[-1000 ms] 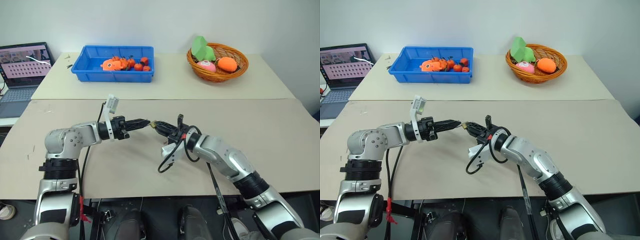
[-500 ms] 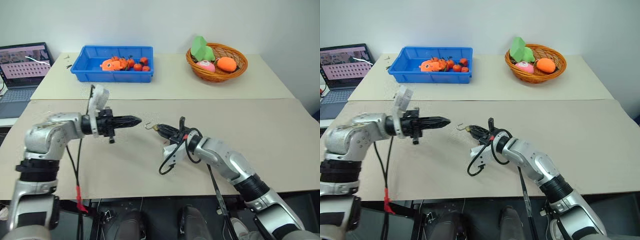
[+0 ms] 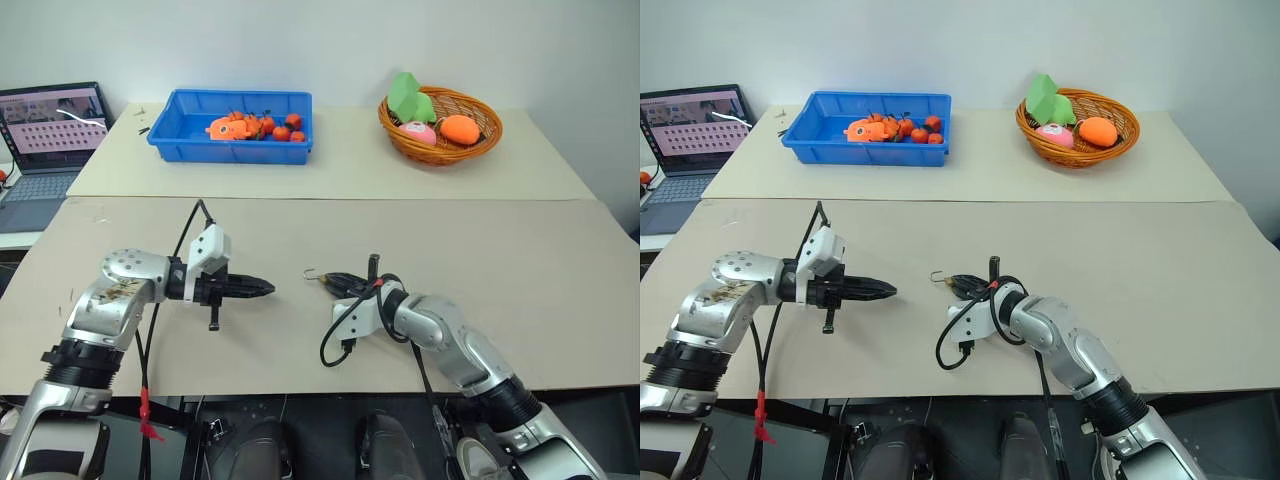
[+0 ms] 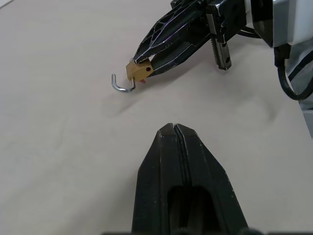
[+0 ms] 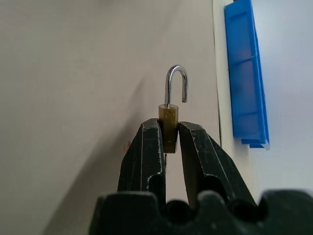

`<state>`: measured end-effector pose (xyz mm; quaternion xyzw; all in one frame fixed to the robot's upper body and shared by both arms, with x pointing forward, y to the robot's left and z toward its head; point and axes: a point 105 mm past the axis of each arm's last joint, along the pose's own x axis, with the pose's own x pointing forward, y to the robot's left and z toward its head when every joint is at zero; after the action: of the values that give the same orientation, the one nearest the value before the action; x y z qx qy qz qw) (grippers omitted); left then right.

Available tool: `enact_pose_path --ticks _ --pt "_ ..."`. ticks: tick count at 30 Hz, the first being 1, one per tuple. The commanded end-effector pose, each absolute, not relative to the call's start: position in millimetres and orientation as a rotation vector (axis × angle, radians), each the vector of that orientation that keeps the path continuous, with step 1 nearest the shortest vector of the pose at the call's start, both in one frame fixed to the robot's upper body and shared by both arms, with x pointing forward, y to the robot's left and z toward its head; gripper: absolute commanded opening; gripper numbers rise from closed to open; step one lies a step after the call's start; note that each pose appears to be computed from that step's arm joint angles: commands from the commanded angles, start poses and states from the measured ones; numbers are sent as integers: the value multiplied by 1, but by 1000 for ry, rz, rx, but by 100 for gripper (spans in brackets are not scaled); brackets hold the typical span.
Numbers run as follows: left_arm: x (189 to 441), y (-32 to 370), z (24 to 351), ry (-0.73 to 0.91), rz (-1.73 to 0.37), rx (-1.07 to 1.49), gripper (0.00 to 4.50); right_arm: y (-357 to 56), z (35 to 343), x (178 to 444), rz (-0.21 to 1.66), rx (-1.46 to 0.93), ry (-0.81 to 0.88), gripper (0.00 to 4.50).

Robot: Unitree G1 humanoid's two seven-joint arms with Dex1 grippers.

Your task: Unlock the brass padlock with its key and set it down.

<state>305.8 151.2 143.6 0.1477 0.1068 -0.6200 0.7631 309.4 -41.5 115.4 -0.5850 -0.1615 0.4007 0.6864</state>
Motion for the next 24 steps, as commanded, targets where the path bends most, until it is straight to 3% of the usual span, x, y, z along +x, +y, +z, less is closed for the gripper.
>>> enact_pose_path --ticks 1,4,6,15,21,24 --pt "307 147 150 193 -1356 339 3 -41 129 306 890 -1256 -362 9" --pt "306 146 150 194 -1364 334 3 -48 129 313 871 -1253 -332 9" --pt "307 147 150 194 -1361 339 0 -49 131 316 861 -1249 -326 111" --pt "308 147 150 191 -1362 348 0 -49 128 316 893 -1214 -295 408" --pt "306 150 150 183 -1344 341 0 -65 118 290 1079 -935 -84 408" --pt "311 156 155 155 -1241 260 0 -98 129 288 1035 -521 95 408"
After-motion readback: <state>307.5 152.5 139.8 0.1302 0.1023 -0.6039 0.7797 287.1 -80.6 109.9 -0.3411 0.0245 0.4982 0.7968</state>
